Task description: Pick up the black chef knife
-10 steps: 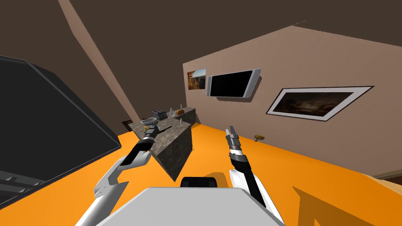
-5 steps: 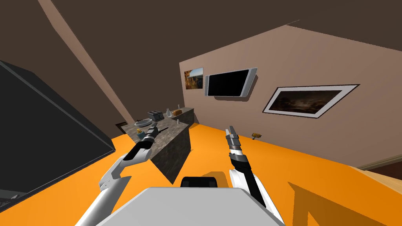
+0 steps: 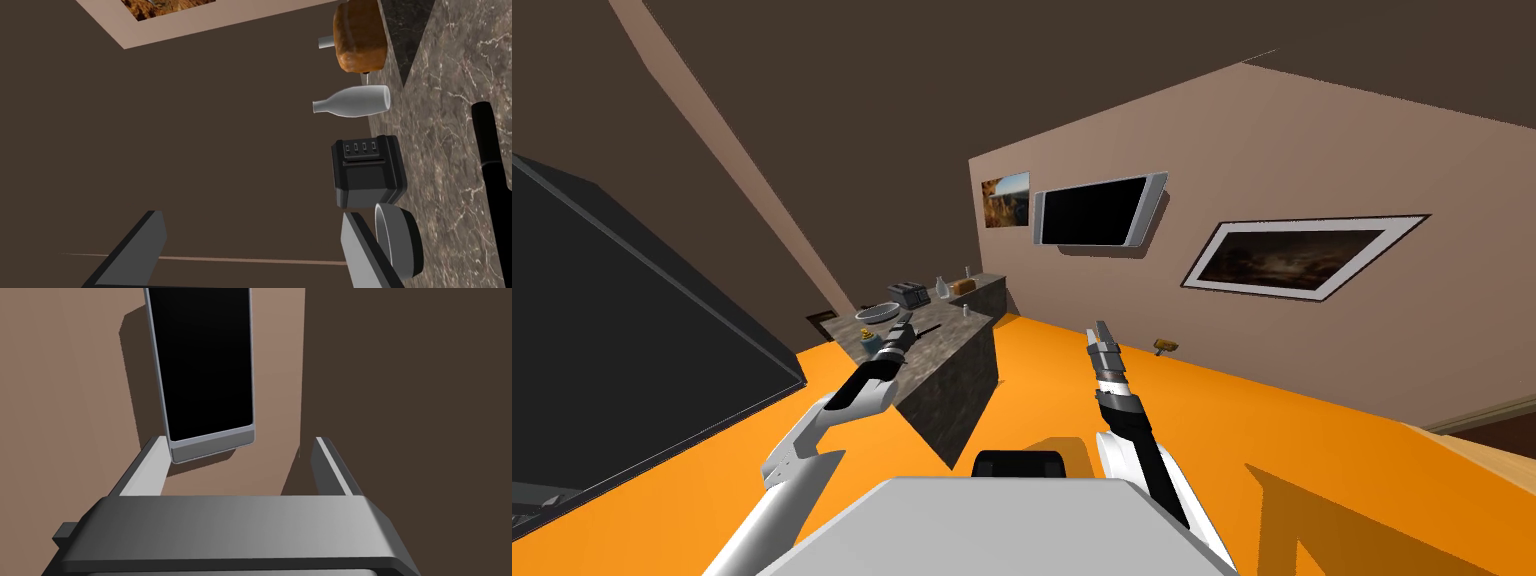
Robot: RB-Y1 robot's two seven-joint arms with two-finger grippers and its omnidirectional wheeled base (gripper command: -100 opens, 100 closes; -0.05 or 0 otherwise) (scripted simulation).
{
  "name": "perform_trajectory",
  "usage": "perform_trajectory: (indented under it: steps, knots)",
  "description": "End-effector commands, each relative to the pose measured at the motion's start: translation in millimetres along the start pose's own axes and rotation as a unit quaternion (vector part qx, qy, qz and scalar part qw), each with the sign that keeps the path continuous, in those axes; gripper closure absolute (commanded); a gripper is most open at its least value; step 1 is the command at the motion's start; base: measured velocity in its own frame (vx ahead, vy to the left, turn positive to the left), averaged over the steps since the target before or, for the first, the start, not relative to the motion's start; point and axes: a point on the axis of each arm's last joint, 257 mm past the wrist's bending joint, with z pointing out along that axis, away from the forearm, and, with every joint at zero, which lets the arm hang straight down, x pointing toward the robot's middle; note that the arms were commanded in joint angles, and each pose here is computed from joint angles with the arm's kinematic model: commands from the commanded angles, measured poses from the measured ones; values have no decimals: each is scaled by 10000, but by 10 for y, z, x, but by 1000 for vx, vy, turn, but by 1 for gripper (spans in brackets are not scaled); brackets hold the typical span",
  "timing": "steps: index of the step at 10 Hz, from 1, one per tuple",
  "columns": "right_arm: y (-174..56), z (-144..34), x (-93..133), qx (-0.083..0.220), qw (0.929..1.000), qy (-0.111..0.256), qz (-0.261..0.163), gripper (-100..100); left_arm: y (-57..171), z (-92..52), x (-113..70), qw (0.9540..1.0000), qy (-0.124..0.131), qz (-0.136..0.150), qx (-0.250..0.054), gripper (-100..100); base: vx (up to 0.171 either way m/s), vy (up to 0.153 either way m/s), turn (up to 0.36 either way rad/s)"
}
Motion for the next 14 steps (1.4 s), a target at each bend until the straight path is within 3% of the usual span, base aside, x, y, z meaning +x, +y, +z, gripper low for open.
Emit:
perform_trajectory:
  steps: [1,2,8,11,14]
  knots:
    - [0,0,0,0,10000,0,0,0,0,0,-1,10000,0,0,0,-100,12,-12,-40]
    - [0,0,0,0,10000,0,0,0,0,0,-1,10000,0,0,0,-100,0,0,0]
    - [0,0,0,1,10000,0,-1,0,277,44,-264,9969,-237,-386,-641,-100,41,21,-13]
    - [0,0,0,1,10000,0,-1,0,433,47,-409,9923,-380,-633,-998,-100,54,24,-16]
    - [0,0,0,1,10000,0,-1,0,592,31,-556,9848,-537,-910,-1378,-100,55,28,-18]
